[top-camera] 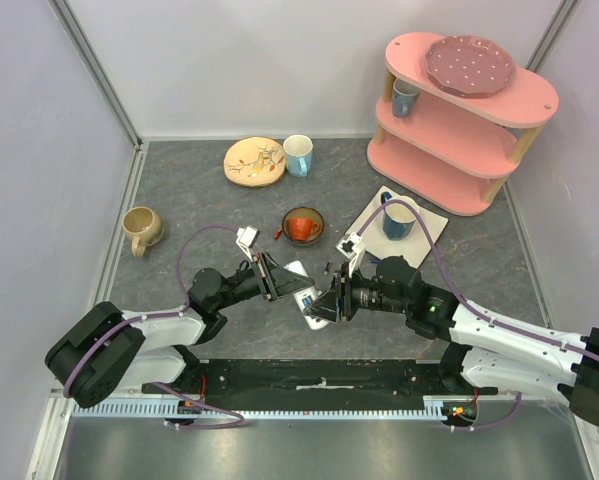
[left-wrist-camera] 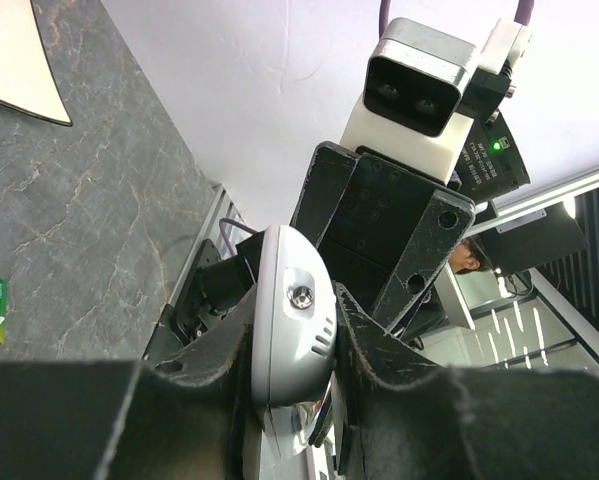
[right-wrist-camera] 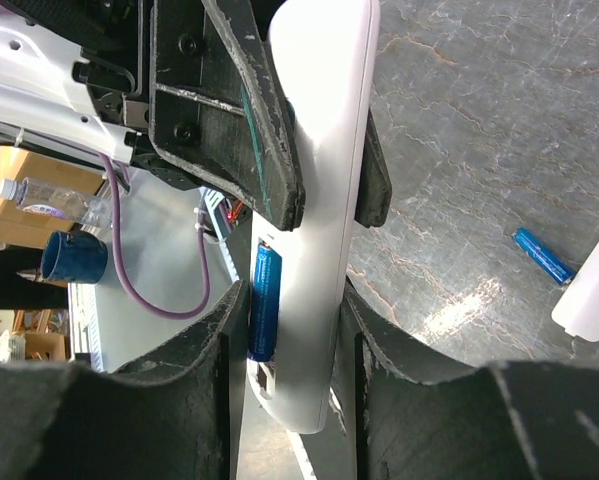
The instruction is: Load the batteries into the remote control
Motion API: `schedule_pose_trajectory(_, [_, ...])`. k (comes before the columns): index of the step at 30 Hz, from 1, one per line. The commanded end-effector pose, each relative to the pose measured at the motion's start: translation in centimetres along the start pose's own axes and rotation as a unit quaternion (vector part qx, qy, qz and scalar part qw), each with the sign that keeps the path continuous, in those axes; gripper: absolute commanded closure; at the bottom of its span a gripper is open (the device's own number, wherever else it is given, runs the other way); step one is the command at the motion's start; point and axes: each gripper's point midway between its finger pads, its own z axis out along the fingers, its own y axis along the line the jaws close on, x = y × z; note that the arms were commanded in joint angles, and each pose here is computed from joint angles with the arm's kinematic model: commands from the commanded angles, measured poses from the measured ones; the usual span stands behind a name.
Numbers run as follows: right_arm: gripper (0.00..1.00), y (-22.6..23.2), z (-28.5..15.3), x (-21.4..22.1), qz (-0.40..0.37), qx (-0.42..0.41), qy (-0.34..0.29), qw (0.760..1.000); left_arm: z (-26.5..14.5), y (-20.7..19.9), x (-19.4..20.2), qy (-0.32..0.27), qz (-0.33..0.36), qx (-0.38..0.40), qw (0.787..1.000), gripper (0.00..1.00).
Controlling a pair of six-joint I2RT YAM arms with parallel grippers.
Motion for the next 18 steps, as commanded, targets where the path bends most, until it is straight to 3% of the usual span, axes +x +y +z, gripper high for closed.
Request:
schedule_pose_trajectory(1, [0.59, -0.8, 0.5, 0.0, -0.003, 0.013, 0.000, 1.000, -1.2, -9.2, -1.7, -0.047, 0.105, 0.182, 0.976, 0.98])
schedule_pose_trajectory(6, [0.56, -0.7, 0.6, -0.1, -0.002, 0.010, 0.002, 1.000, -1.2, -9.1, -1.7, -0.049, 0.106, 0.180, 0.977, 0.98])
schedule_pose_trajectory(10, [0.42, -0.4, 0.6, -0.2, -0.001, 0.008, 0.002, 1.000, -1.2, -8.9, -1.7, -0.050, 0.108, 0.177, 0.977, 0.98])
schedule_pose_trajectory(18, [0.33, 0.3, 0.0, -1.1, -0.006, 0.008, -0.007, 1.000, -1.2, -7.9, -1.6, -0.051, 0.104, 0.163, 0.980, 0.98])
